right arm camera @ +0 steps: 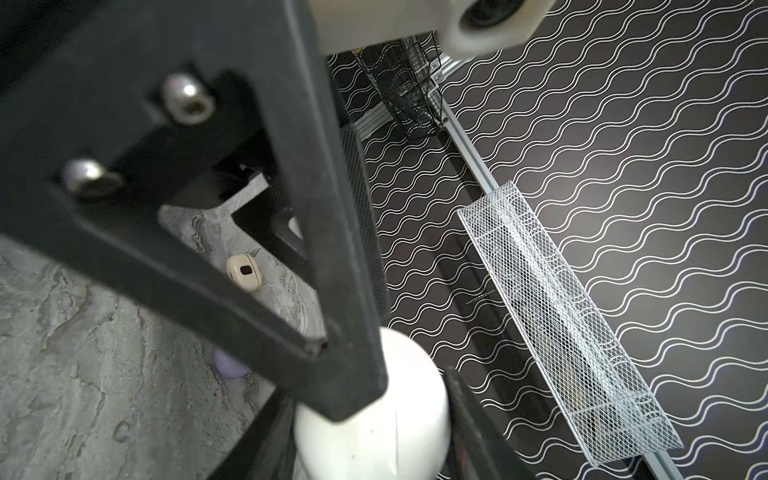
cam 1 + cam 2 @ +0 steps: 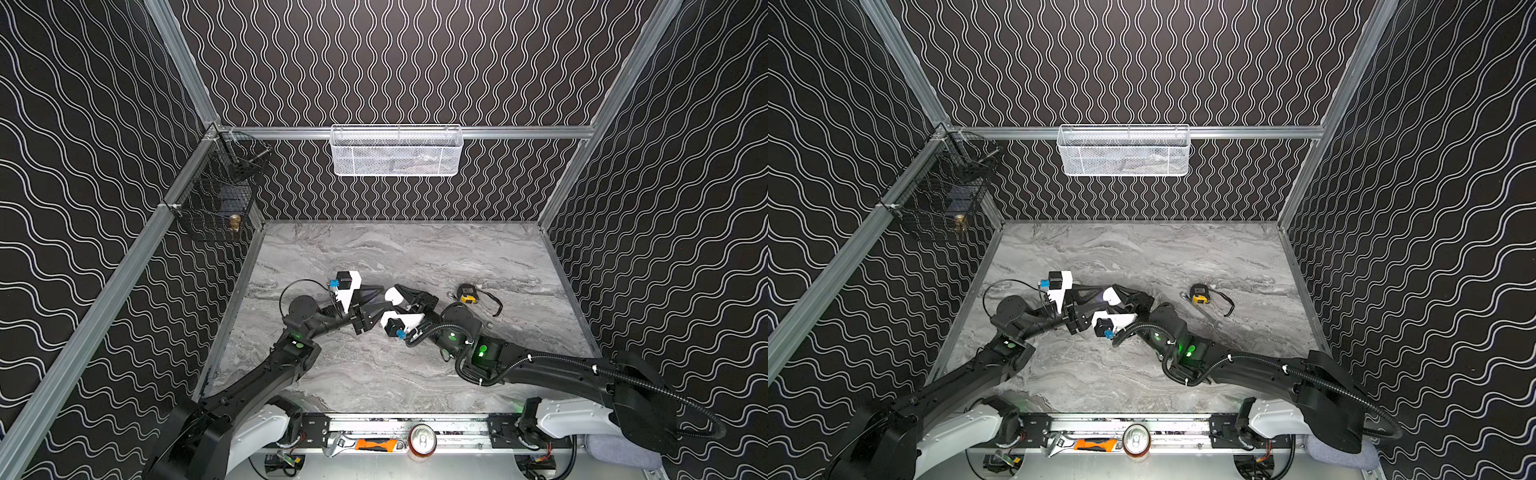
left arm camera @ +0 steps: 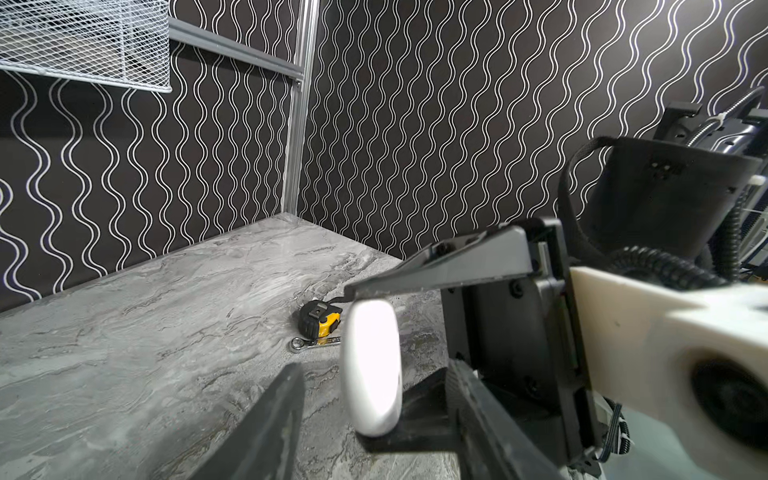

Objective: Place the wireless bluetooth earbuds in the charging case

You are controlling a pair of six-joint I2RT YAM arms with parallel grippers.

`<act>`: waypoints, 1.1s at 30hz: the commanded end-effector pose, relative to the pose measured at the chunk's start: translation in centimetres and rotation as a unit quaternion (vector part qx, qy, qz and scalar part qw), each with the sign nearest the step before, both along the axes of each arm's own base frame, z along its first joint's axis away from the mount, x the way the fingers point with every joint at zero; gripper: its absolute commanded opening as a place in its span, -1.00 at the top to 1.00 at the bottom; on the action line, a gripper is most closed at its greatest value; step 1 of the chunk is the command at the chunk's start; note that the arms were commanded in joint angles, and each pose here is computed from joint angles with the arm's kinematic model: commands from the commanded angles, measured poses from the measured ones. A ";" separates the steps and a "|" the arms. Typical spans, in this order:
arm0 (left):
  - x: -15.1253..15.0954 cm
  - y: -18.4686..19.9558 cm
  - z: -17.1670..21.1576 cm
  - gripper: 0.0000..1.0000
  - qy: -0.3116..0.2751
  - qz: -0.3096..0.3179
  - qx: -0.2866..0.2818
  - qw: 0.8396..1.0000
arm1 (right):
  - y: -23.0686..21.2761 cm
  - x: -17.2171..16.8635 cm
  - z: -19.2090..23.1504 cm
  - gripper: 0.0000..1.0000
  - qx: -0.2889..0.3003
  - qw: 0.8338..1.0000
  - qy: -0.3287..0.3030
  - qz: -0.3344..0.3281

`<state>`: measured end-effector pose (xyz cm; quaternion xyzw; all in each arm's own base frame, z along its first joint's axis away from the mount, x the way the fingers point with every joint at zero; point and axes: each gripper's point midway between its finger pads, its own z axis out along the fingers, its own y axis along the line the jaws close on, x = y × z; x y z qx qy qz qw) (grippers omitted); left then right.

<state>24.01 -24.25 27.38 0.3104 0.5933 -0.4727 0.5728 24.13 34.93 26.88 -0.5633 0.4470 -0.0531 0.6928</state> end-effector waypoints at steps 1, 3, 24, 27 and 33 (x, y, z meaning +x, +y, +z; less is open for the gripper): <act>0.1 0.0 0.4 -0.23 -0.016 0.002 0.002 1.000 | 0.3 -0.4 1.0 0.35 0.014 1.000 -0.004 0.011; 0.1 0.0 0.3 -0.20 -0.016 0.003 0.004 1.000 | 0.2 -0.4 1.3 0.35 0.018 1.000 -0.008 0.011; 0.1 -0.8 0.0 0.12 -0.009 -0.027 0.008 1.000 | 1.5 0.1 1.3 0.34 0.023 0.999 -0.020 0.012; 0.0 -0.9 0.0 0.20 -0.010 -0.029 0.007 1.000 | 1.5 0.3 1.5 0.34 0.024 0.999 -0.017 0.017; 0.1 -0.9 -0.2 0.30 -0.007 -0.026 0.006 1.000 | 0.5 0.6 2.1 0.34 0.038 0.999 -0.011 0.021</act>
